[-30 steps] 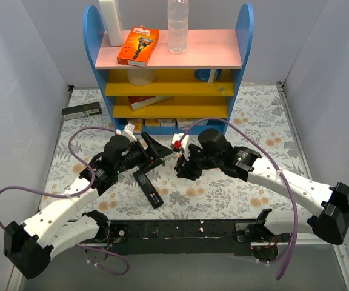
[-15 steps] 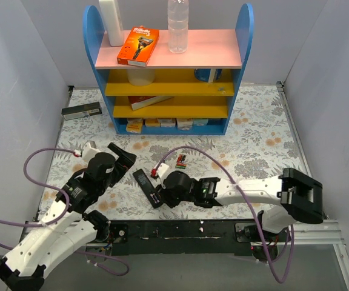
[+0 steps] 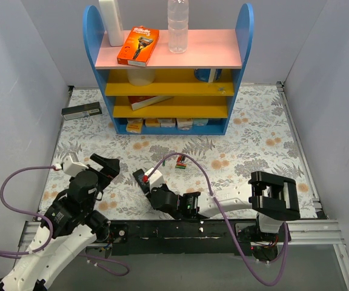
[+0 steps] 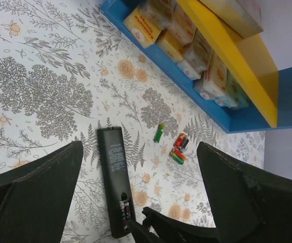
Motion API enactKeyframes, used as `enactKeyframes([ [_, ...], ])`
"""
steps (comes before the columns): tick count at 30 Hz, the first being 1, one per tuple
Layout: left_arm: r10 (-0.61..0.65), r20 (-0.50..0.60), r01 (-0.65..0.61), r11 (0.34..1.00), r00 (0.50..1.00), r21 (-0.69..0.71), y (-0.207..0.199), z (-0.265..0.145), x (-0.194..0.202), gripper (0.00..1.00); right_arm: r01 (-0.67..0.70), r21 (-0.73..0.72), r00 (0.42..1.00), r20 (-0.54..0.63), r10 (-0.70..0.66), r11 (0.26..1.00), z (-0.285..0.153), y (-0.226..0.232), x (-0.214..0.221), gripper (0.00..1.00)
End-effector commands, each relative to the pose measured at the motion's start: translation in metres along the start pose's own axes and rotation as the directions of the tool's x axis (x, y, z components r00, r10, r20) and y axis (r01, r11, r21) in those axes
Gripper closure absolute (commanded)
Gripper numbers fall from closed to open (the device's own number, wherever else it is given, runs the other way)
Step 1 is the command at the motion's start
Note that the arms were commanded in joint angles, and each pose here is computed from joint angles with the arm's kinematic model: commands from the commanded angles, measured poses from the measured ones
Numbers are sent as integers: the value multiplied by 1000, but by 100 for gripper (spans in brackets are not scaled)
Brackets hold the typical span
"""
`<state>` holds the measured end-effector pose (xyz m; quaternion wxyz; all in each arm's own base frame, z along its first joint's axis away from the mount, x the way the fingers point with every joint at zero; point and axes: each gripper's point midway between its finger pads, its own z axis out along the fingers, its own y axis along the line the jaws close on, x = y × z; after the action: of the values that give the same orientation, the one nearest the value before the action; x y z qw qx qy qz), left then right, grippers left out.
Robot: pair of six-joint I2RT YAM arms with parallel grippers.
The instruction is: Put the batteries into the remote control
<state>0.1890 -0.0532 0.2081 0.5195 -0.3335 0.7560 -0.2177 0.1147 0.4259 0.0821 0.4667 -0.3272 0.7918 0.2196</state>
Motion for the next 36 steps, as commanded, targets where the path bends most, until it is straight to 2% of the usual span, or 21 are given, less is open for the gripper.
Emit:
enactKeyframes([
  [1,72,25,-72,997,997,-16,7,4,-2,4,-110,41,989,105,105,993,12,5,-21,96],
  [8,102,41,-103,994,994,37,2,7,-1,4,-129,108,990,78,121,986,19,0,-5,96],
  [18,120,57,-122,992,991,31,3,10,-2,5,-120,142,991,70,111,983,18,-7,-1,97],
  [36,114,63,-115,993,991,19,5,10,-3,5,-147,94,988,69,141,985,14,-2,-1,98],
])
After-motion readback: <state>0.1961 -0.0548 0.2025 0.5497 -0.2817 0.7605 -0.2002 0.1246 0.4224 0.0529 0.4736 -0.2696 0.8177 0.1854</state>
